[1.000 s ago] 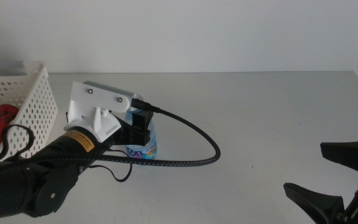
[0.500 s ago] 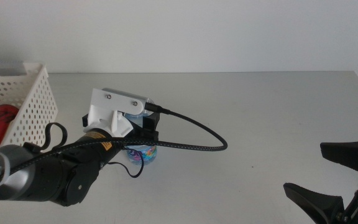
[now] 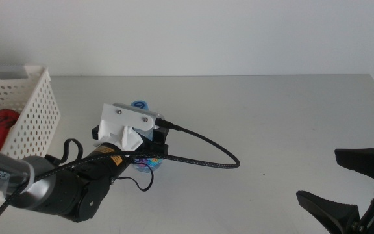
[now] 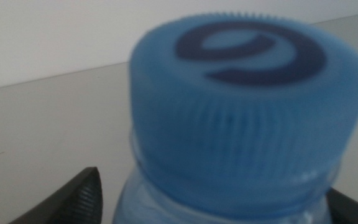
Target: Use arms to grab the bottles and put them into the dustbin to the left of the table.
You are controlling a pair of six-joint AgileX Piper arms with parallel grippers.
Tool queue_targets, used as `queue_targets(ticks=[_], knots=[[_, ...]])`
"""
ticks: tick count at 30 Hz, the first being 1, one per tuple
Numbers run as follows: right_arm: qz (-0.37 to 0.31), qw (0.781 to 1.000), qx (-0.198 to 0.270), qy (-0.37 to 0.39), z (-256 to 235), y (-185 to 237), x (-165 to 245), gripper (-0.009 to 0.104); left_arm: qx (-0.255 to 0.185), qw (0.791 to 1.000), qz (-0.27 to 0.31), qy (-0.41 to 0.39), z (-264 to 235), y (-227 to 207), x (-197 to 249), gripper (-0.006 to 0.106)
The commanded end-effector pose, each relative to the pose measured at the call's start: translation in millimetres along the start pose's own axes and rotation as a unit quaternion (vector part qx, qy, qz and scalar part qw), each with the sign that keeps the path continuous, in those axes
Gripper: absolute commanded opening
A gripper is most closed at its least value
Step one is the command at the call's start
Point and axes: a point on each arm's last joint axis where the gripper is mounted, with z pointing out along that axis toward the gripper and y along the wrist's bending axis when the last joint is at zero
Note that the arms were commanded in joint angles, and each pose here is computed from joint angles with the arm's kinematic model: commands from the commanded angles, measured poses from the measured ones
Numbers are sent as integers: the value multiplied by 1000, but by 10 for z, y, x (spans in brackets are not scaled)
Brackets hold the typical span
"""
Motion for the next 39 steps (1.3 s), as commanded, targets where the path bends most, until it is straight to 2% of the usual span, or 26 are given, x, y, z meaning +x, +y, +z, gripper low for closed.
queue_targets(ticks=[1,5,7,13,20,23,31,39], knots=[[-5,999,6,-47,-32,-21,-141,78,1,997,-3,-71,-1,-7,-241,87],[-5,999,6,-47,-32,-21,-141,78,-2,997,38,-65,-1,-7,-228,65],[-5,999,6,-47,-32,-21,-141,78,3,997,44,-68,-25,-31,-244,45],[-5,999,6,-47,-32,-21,-141,78,4,996,6,-85,-281,-113,-371,-2],[-5,999,6,-47,-32,-21,-141,78,-6,996,22,-86,-598,-90,-766,-2],[-5,999,6,-47,-32,-21,-141,78,-21,998,-2,-64,-694,-42,-1103,-2],[-5,999,6,-47,-32,-21,-141,78,-3,994,-66,89,-812,406,-1980,-2],[-5,999,6,-47,-32,-21,-141,78,-44,981,-78,170,-1019,1088,-2618,-2]])
